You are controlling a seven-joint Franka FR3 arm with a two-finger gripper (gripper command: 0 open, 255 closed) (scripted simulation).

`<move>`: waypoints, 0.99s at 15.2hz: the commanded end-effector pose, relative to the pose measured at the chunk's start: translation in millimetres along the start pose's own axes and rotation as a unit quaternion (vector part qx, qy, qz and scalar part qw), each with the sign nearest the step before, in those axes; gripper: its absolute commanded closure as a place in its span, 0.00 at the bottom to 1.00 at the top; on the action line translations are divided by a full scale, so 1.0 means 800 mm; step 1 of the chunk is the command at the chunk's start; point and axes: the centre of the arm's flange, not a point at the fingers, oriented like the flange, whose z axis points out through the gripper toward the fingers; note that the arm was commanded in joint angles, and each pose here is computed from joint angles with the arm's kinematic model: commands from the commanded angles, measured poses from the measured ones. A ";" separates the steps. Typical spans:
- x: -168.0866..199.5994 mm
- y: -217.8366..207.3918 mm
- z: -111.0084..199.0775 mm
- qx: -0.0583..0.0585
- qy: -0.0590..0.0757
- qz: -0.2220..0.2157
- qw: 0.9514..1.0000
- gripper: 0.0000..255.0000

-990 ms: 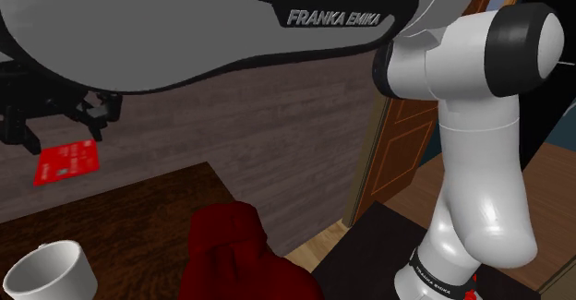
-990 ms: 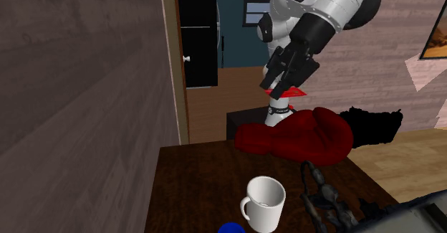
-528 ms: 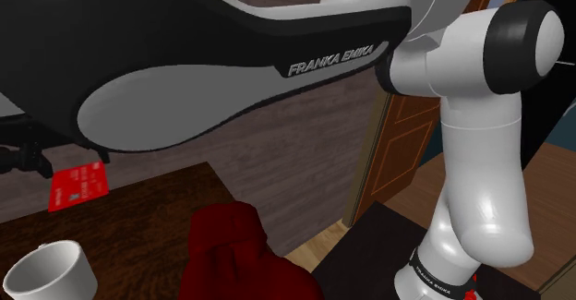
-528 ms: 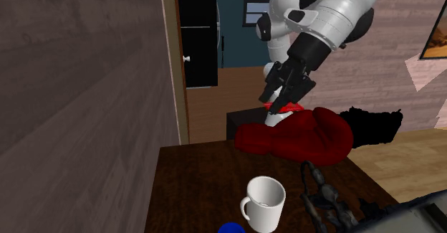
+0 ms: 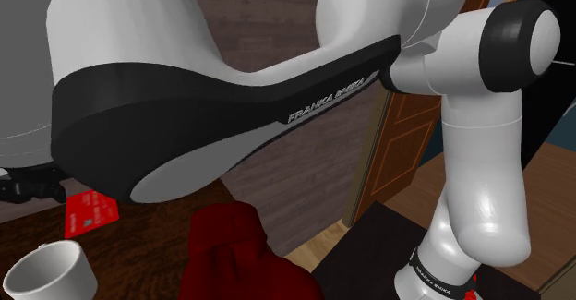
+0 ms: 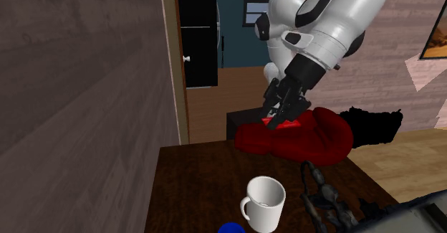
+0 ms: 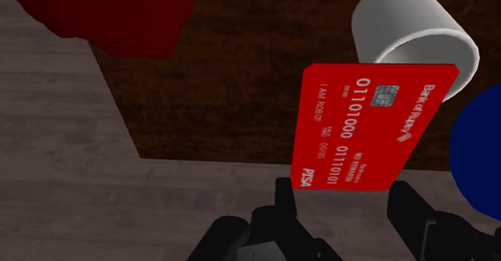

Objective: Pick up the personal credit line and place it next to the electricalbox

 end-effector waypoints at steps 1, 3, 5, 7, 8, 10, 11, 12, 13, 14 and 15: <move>-0.007 0.000 0.011 0.000 0.000 0.000 1.000 1.00; -0.014 0.000 0.022 0.000 0.000 0.000 1.000 1.00; -0.021 0.000 0.033 0.000 0.000 0.000 1.000 1.00; -0.029 0.000 0.044 0.000 0.000 0.000 1.000 1.00; -0.032 0.000 0.050 0.000 0.000 0.000 1.000 1.00; -0.040 0.000 0.061 0.000 0.000 0.000 1.000 1.00; -0.043 0.000 0.066 0.000 0.000 0.000 1.000 1.00; -0.047 0.000 0.072 0.000 0.000 0.000 1.000 1.00; -0.051 0.000 0.077 0.000 0.000 0.000 1.000 1.00; -0.054 0.000 0.083 0.000 0.000 0.000 1.000 1.00; -0.058 0.000 0.088 0.000 0.000 0.000 1.000 1.00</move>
